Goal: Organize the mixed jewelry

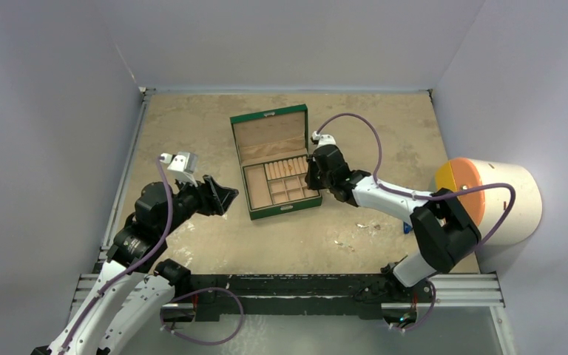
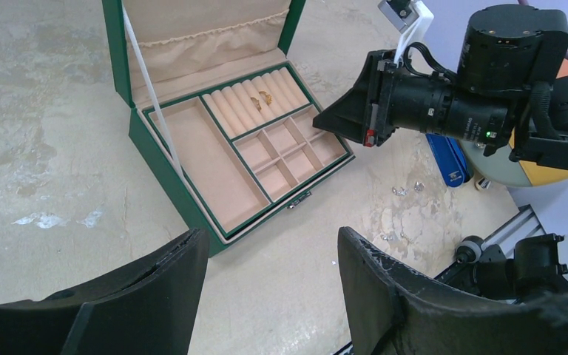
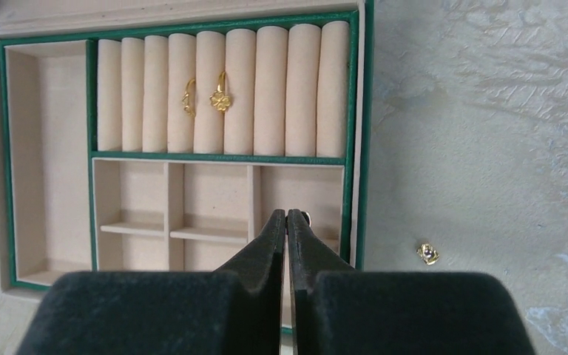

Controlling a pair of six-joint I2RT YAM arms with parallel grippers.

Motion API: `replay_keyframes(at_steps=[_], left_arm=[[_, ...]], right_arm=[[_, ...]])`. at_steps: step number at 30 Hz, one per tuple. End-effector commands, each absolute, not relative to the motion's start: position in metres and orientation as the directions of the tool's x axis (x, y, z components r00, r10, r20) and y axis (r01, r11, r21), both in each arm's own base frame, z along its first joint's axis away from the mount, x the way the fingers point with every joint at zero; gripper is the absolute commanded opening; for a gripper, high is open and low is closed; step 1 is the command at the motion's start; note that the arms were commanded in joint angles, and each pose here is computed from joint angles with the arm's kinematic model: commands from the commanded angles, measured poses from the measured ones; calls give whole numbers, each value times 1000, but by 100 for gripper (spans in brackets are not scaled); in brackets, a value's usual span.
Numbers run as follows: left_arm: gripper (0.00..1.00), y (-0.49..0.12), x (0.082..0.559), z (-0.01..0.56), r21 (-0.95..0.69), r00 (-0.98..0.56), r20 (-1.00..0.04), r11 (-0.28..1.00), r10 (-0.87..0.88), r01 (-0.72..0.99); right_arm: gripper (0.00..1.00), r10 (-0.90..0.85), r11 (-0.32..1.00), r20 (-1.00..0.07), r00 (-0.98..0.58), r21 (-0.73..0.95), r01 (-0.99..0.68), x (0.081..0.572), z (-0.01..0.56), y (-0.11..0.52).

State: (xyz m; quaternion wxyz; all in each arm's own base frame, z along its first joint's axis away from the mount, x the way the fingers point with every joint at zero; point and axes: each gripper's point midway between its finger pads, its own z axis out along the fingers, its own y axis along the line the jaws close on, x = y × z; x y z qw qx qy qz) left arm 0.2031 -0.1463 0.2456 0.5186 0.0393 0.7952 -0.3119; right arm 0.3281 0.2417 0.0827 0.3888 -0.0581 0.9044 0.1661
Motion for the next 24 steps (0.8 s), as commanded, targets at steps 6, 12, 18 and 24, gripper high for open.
replay_keyframes(at_steps=[6,12,18,24], left_arm=[[64,-146,208,264,-442,-402,-873,796,-276,413],[64,-146,209,263,-442,-404,-873,798,-275,411],[64,-146,209,263,-441,-405,-872,799,-275,409],[64,-146,210,262,-441,-409,-871,800,-273,407]], right_arm=[[15,89,942,-766,-636,272,-195,352,103,250],[22,96,940,-771,-630,279,-197,351,108,250],[23,108,940,-786,-609,280,-195,344,125,242],[25,96,965,-834,-543,211,-154,333,148,208]])
